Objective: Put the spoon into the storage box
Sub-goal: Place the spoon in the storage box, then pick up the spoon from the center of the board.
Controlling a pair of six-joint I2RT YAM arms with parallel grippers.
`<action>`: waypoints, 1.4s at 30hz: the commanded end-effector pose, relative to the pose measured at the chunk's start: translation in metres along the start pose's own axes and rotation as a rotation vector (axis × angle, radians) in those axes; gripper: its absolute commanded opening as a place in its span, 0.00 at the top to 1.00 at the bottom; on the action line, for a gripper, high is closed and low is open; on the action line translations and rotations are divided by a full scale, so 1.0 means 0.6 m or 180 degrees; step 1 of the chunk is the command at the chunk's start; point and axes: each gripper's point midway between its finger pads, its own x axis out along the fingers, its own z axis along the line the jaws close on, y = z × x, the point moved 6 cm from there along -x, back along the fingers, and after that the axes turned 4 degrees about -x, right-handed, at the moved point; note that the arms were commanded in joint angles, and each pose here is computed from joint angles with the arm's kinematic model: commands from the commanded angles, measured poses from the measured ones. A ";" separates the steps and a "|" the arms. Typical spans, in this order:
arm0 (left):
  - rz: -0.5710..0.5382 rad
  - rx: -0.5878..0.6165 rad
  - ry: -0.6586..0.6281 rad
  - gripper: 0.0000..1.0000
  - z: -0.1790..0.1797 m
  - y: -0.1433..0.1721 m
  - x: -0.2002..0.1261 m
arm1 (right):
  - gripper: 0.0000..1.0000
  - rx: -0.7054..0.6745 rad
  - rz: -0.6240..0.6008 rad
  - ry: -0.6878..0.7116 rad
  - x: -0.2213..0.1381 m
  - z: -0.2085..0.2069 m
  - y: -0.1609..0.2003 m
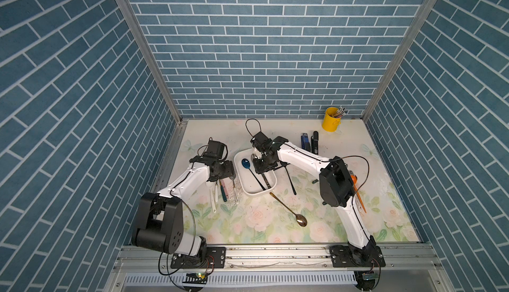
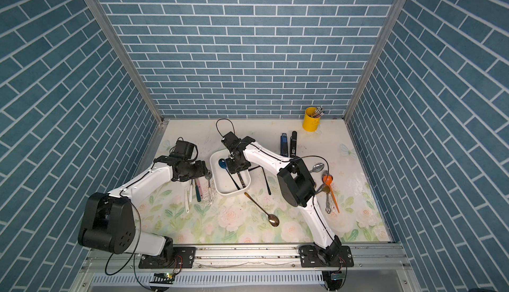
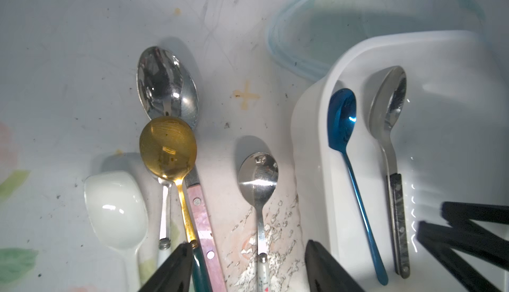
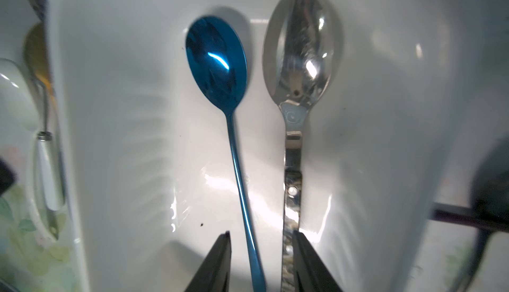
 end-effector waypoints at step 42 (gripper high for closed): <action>0.0097 0.0121 -0.0083 0.30 0.001 0.021 0.032 | 0.50 0.3187 -0.0041 0.0674 0.049 -0.311 0.055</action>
